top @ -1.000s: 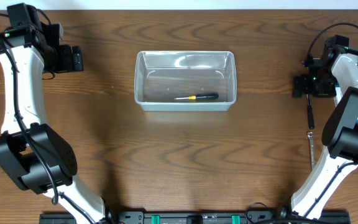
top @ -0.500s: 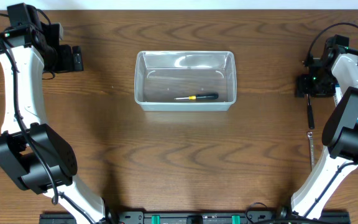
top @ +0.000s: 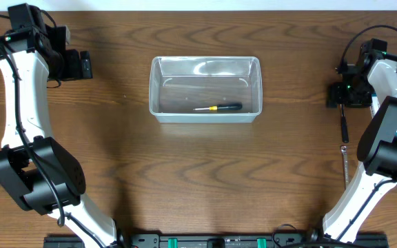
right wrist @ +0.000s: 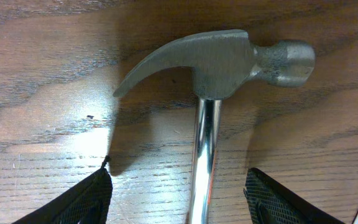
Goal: Pack container
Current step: 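Lower the open right gripper over the steel hammer's handle, then close the right gripper on the hammer handle below the head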
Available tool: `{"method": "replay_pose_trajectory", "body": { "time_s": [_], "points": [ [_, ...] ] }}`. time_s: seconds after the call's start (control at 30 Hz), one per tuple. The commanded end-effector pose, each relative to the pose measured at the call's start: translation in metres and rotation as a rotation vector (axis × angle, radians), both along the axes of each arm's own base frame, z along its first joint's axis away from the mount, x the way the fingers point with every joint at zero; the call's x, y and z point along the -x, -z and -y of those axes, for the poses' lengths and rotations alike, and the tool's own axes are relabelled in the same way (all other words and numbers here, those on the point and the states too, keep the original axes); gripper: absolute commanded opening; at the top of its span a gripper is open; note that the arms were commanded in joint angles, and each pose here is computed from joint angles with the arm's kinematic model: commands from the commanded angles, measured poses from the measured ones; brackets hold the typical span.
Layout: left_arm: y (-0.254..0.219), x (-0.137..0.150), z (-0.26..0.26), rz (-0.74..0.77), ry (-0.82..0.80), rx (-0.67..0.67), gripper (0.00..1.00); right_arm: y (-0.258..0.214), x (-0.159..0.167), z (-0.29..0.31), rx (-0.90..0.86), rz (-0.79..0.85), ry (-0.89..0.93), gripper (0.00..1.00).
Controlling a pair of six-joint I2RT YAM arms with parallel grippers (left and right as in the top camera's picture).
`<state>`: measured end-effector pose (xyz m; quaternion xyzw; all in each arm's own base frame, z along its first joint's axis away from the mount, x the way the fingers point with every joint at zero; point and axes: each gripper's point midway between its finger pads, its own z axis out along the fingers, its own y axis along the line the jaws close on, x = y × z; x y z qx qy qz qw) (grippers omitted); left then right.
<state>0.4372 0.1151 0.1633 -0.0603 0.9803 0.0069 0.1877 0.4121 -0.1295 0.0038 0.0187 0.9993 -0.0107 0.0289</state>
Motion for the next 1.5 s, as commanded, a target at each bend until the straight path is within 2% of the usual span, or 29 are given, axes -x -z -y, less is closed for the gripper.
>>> {"method": "replay_pose_trajectory", "body": {
  "time_s": [0.0,0.73,1.47],
  "points": [
    [0.0061,0.0026,-0.0024,-0.021,0.002,-0.009,0.98,-0.0024,-0.0053,0.0021,0.011,0.012,0.001,0.70],
    [0.0061,0.0026,-0.0024,-0.021,0.002,-0.009,0.98,-0.0023,-0.0062,0.0024,0.013,0.016,0.001,0.68],
    [0.0061,0.0026,-0.0024,-0.021,0.002,-0.009,0.98,-0.0023,-0.0058,0.0049,0.028,0.013,-0.006,0.61]
  ]
}}
